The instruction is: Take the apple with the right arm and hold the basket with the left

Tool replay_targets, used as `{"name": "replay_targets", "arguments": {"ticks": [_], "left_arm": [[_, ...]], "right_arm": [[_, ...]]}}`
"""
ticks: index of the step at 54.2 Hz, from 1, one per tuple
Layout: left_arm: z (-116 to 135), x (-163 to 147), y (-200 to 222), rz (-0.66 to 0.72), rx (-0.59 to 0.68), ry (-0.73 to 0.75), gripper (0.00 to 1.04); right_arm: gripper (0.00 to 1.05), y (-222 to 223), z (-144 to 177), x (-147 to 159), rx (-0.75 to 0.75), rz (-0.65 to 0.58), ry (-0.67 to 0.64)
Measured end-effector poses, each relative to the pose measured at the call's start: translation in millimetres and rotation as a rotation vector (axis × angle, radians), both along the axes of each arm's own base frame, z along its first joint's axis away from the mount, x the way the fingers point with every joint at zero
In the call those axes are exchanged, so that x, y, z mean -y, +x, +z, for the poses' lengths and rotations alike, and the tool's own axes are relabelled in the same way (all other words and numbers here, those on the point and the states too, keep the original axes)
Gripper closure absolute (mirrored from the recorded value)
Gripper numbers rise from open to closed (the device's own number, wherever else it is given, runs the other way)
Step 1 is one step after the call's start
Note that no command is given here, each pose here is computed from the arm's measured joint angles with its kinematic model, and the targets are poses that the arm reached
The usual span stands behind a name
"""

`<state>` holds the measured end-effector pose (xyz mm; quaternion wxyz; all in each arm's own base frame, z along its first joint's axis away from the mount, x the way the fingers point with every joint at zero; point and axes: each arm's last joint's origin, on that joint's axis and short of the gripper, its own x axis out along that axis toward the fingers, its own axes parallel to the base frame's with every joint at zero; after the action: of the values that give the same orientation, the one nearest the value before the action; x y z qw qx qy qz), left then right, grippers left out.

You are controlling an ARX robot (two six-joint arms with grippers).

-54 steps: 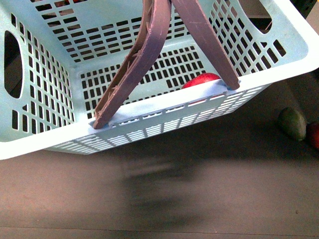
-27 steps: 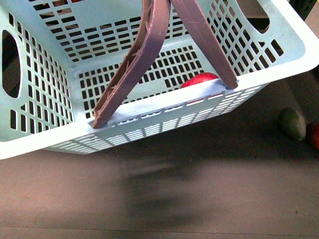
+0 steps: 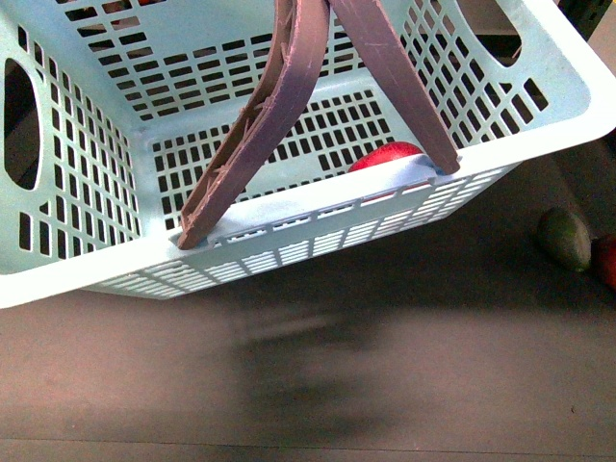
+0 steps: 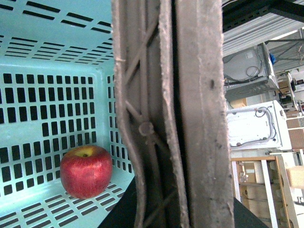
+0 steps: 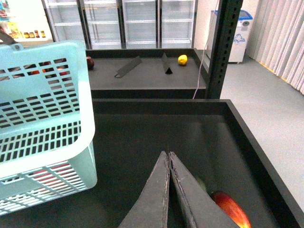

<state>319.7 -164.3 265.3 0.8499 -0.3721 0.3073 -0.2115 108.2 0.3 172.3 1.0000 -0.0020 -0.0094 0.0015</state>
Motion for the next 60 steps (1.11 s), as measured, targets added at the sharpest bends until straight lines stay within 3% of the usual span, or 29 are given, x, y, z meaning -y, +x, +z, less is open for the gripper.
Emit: {"name": "replay_targets", "arguments": {"ticks": [18, 49, 60], "left_arm": [[0.1, 0.0, 0.0, 0.000, 0.000, 0.000, 0.90], [0.1, 0.1, -0.1, 0.000, 0.001, 0.000, 0.90], [0.1, 0.1, -0.1, -0.001, 0.001, 0.000, 0.90]], "right_arm": [[1.01, -11.2, -3.0, 0.1, -0.006, -0.002, 0.000], [0.09, -11.3, -3.0, 0.1, -0.006, -0.002, 0.000], [0.09, -11.3, -3.0, 0.1, -0.006, -0.002, 0.001]]}}
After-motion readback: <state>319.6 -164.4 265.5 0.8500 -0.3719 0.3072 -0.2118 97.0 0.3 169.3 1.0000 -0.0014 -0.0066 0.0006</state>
